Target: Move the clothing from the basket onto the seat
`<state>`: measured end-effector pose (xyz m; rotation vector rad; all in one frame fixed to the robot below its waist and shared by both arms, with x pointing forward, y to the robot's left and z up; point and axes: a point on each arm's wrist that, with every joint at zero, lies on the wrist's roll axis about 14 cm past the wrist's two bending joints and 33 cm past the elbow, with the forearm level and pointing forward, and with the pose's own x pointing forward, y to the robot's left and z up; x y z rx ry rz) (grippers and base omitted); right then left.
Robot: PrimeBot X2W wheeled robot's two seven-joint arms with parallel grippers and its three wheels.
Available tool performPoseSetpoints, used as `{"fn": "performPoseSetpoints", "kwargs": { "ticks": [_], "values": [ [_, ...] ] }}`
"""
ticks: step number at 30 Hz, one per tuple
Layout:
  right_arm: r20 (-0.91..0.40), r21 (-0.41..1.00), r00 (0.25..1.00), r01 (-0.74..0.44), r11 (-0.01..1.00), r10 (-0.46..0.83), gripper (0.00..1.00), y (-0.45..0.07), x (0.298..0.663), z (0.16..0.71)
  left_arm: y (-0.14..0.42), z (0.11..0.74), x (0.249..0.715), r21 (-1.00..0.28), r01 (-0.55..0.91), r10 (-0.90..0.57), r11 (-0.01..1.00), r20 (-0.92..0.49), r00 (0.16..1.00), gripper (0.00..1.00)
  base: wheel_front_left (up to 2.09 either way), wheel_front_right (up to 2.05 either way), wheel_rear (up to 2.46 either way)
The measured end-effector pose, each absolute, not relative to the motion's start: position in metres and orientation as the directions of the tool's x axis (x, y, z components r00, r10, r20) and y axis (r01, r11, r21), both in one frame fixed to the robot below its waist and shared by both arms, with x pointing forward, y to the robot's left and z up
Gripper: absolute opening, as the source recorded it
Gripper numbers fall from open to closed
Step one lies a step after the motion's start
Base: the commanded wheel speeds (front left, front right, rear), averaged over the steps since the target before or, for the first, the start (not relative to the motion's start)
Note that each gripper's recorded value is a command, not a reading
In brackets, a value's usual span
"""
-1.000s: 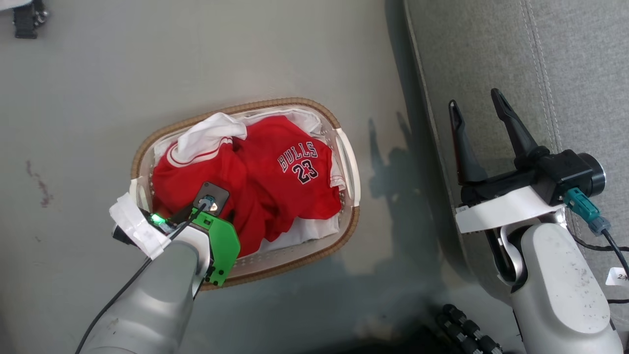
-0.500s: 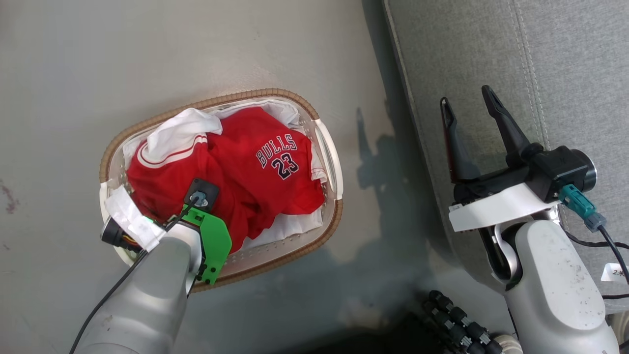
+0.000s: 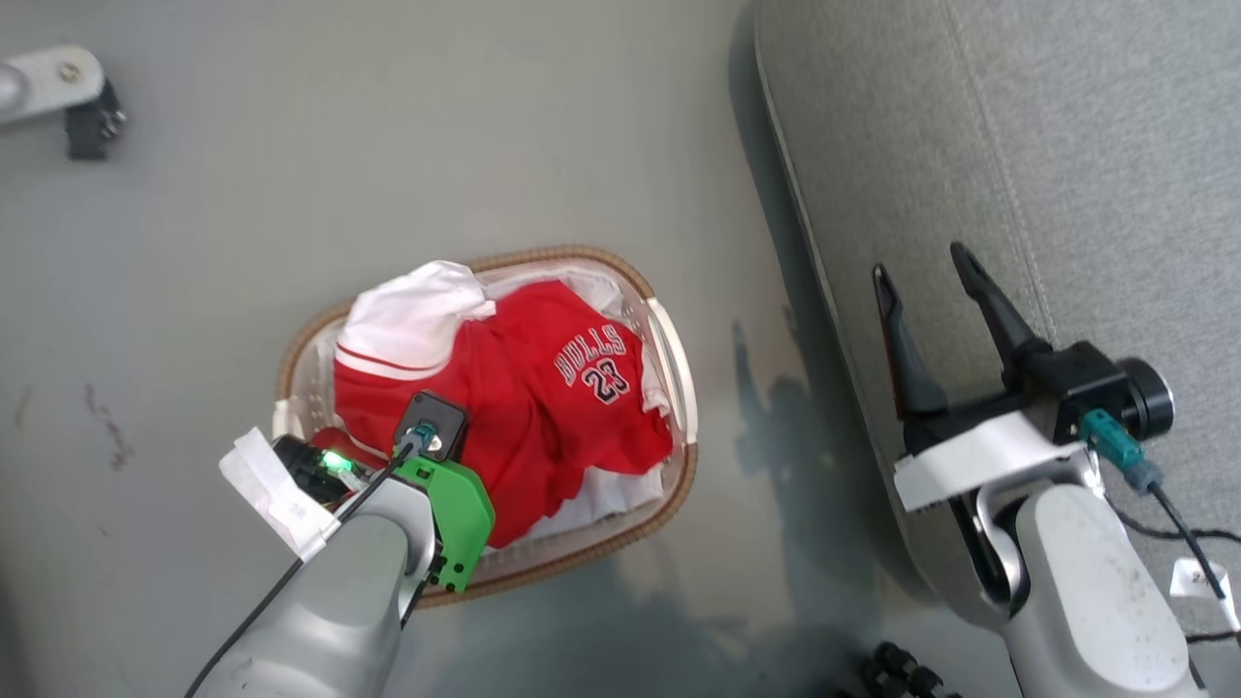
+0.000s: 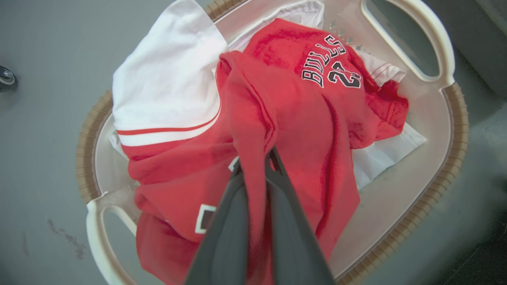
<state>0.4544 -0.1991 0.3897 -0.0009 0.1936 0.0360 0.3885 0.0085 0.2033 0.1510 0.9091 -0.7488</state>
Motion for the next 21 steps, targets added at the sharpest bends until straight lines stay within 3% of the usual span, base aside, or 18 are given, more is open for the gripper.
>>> {"fn": "performPoseSetpoints", "kwargs": {
  "ticks": [10,21],
  "values": [
    [-0.155,-0.006,0.987,-0.033,0.999,0.032,1.00,-0.196,0.418,0.421,-0.004,0.299,0.424,-0.075,0.680,-0.592,0.730,-0.568,0.572,0.00,0.00,0.00,0.00],
    [-0.076,0.001,0.994,-0.078,0.997,0.078,1.00,-0.178,0.379,0.456,-0.030,0.450,0.454,0.205,0.750,-0.701,0.628,-0.268,0.660,0.00,0.00,0.00,0.00]
  ]
}}
